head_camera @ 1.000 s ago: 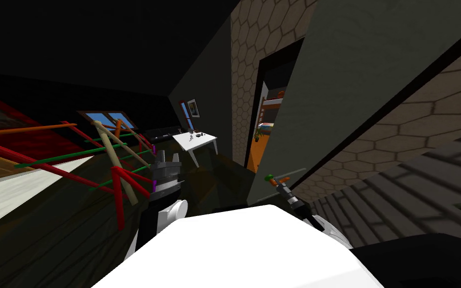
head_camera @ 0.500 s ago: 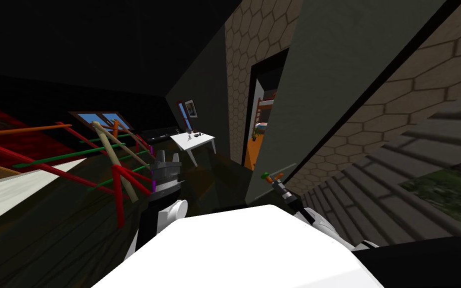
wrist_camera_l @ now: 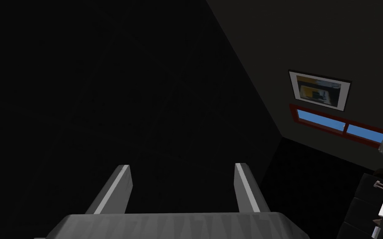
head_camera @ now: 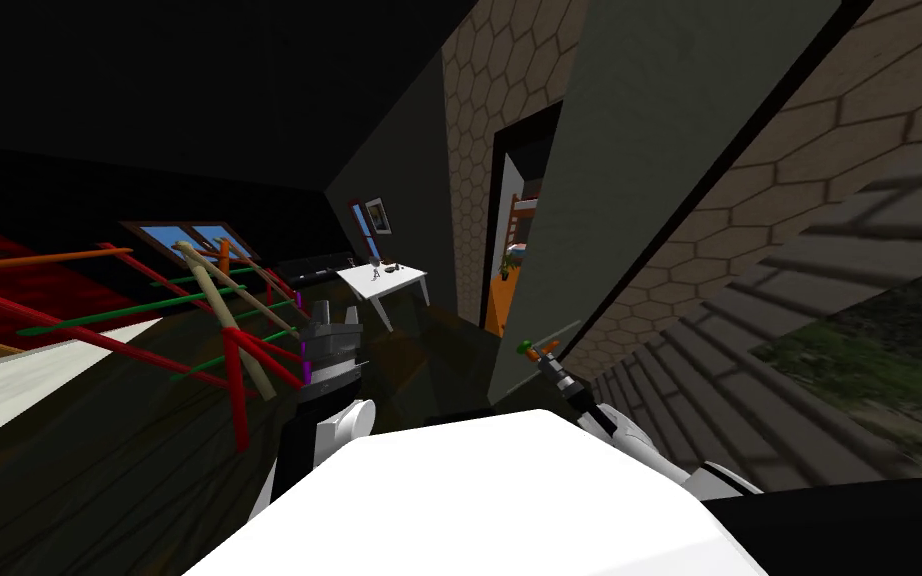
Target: Pull the door open
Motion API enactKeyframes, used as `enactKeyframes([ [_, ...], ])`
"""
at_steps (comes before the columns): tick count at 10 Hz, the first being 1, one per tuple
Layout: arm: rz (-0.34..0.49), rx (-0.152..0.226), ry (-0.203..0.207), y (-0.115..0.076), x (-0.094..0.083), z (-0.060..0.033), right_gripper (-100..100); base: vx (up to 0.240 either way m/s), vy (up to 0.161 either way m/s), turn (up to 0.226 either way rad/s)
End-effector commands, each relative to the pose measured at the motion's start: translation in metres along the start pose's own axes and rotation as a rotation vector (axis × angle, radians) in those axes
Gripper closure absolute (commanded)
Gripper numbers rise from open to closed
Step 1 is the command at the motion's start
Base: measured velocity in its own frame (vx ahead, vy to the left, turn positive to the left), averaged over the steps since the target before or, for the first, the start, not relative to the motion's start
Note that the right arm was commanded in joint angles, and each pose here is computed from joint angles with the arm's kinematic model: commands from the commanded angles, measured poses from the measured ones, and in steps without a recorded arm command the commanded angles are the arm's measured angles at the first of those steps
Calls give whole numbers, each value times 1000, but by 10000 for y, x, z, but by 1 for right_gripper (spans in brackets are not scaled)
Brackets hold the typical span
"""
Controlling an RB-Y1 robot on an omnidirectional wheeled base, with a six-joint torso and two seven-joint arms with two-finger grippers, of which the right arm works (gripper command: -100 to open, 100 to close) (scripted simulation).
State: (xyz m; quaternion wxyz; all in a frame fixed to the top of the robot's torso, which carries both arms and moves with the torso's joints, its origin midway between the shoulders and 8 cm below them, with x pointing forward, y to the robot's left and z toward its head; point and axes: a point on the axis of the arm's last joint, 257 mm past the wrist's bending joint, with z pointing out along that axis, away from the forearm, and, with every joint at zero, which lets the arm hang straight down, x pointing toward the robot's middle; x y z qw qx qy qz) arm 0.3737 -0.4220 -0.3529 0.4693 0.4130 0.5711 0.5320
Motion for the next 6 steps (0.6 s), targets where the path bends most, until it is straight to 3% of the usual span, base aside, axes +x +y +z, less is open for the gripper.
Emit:
enactKeyframes([
  [1, 15, 7, 39, -67, 247, 23, 100, -82, -44, -37],
  [6, 14, 2, 80, -47, 424, 216, 100, -74, -40, -33],
])
